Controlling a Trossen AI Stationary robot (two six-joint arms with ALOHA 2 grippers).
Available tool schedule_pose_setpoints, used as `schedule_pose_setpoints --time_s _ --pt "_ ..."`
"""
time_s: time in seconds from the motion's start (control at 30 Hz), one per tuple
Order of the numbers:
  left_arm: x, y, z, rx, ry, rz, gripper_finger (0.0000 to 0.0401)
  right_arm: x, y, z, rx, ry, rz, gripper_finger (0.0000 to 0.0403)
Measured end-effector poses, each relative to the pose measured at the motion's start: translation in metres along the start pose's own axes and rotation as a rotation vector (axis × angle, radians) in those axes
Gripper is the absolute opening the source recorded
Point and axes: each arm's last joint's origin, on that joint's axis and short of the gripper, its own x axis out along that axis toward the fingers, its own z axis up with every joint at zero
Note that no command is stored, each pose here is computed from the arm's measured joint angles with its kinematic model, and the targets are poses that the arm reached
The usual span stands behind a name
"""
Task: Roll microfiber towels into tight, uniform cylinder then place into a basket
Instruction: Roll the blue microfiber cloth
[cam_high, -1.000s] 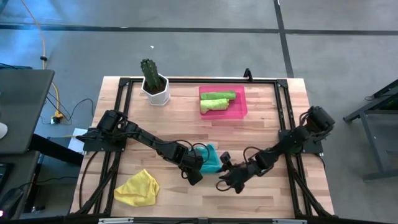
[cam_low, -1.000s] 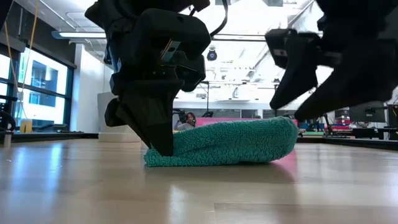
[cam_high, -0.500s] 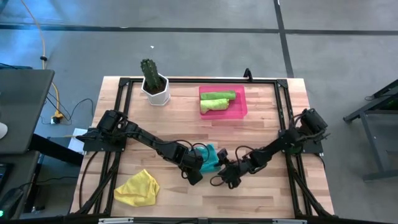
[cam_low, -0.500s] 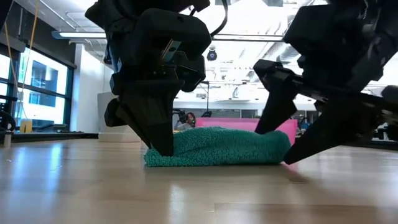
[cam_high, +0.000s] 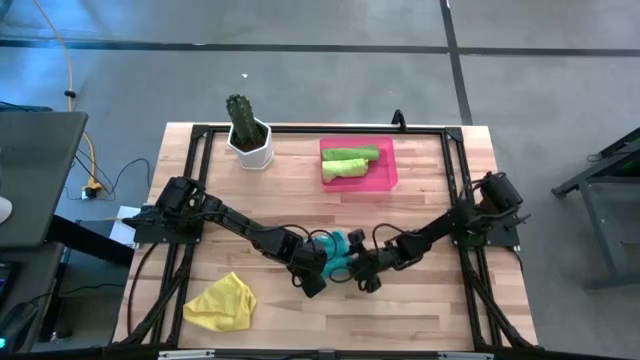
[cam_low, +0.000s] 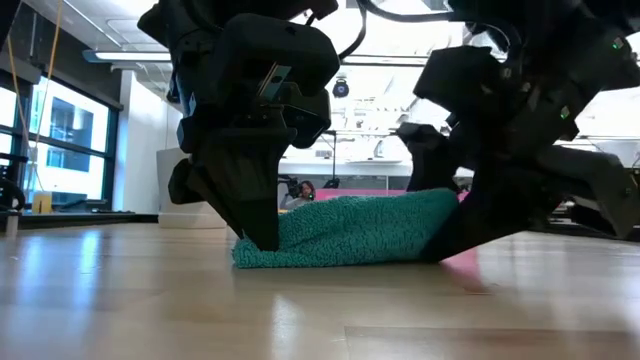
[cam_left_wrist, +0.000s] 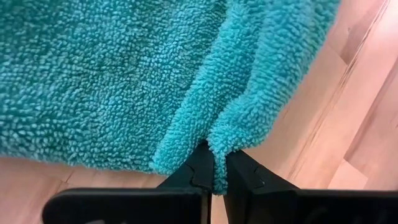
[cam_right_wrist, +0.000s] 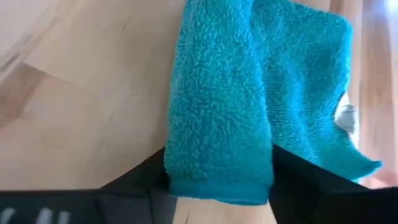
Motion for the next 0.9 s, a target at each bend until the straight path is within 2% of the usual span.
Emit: schedule_pose_setpoints --time_s 0.2,0.3,0.4,0.5,0.77,0.9 --pt "0.001 -0.003 0.001 0.008 -0.003 -0.04 0.0007 0.006 0.002 -0.005 0.067 0.025 0.043 0.0118" --pt "0.001 -0.003 0.001 0.014 0.007 -0.049 0.0007 0.003 0.005 -0.003 0.018 0.016 0.042 0.0071" --pt "0.001 -0.003 0.001 0.026 0.009 -0.052 0.0007 0.0 0.006 -0.001 -0.018 0.003 0.033 0.0059" --pt "0.001 -0.003 0.001 0.026 0.011 -0.054 0.0007 -0.003 0.003 0.001 0.032 -0.002 0.028 0.0087" --pt "0.001 -0.003 0.001 0.026 0.011 -0.056 0.0007 -0.007 0.001 0.001 0.032 0.002 -0.001 0.0228" --pt "0.001 -0.003 0.001 0.026 0.01 -0.057 0.0007 -0.021 -0.002 0.005 0.022 0.011 -0.025 0.0256"
